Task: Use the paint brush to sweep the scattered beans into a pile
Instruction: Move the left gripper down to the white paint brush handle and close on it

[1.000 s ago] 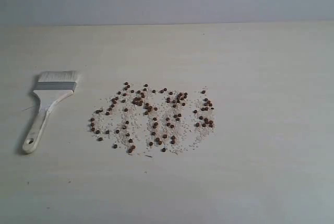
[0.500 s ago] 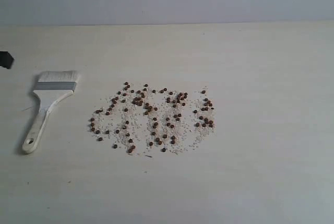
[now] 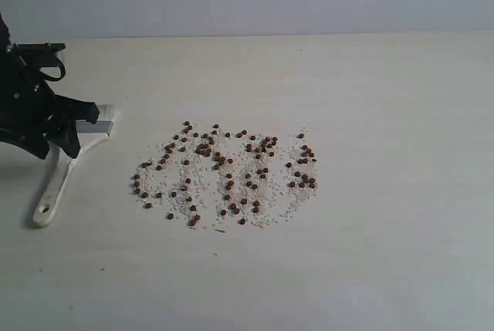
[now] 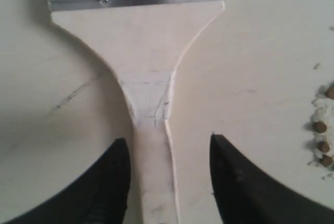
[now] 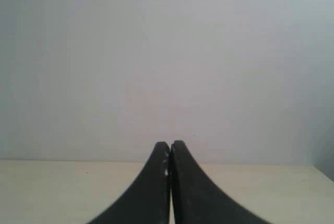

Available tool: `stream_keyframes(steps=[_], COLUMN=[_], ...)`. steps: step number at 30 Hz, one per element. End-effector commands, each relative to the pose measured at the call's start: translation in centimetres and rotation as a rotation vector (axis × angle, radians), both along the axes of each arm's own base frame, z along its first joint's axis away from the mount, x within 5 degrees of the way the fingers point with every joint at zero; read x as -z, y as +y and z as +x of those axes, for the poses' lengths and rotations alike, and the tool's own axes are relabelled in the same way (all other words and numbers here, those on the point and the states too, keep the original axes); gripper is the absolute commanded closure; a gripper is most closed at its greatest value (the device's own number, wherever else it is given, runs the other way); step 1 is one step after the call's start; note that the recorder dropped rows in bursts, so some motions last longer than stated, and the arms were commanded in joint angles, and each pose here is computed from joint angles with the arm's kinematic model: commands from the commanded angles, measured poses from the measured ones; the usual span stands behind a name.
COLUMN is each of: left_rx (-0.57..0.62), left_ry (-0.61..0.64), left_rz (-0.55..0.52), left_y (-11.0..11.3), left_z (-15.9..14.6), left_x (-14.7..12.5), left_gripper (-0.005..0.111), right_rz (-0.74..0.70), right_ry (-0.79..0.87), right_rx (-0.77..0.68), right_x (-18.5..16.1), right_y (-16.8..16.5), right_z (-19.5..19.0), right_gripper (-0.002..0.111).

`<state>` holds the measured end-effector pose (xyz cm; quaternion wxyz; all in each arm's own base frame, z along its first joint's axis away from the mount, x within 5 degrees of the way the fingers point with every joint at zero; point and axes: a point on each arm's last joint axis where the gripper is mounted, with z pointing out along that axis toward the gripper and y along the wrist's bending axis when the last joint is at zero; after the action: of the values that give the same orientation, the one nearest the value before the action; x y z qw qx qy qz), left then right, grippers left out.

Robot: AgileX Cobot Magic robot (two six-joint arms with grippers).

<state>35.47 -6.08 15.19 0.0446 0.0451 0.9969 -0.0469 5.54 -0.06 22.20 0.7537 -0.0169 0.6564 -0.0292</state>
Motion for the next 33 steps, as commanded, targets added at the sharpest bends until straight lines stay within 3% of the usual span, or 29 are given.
stream_keyframes(steps=[1, 33], left_rx=[-0.017, -0.043], left_ry=[0.006, -0.037], left_rz=[0.001, 0.031], left_y=[-0.22, 0.21], left_z=[0.43, 1.13], left_x=[0.9, 1.79], left_gripper=[0.059, 0.059], right_rz=[-0.01, -0.012], right_ry=[-0.016, -0.016], right_rx=[0.007, 0.007], right_x=[-0.15, -0.15], right_y=[-0.03, -0.02], right_z=[-0.08, -0.08], right_gripper=[0.108, 0.108])
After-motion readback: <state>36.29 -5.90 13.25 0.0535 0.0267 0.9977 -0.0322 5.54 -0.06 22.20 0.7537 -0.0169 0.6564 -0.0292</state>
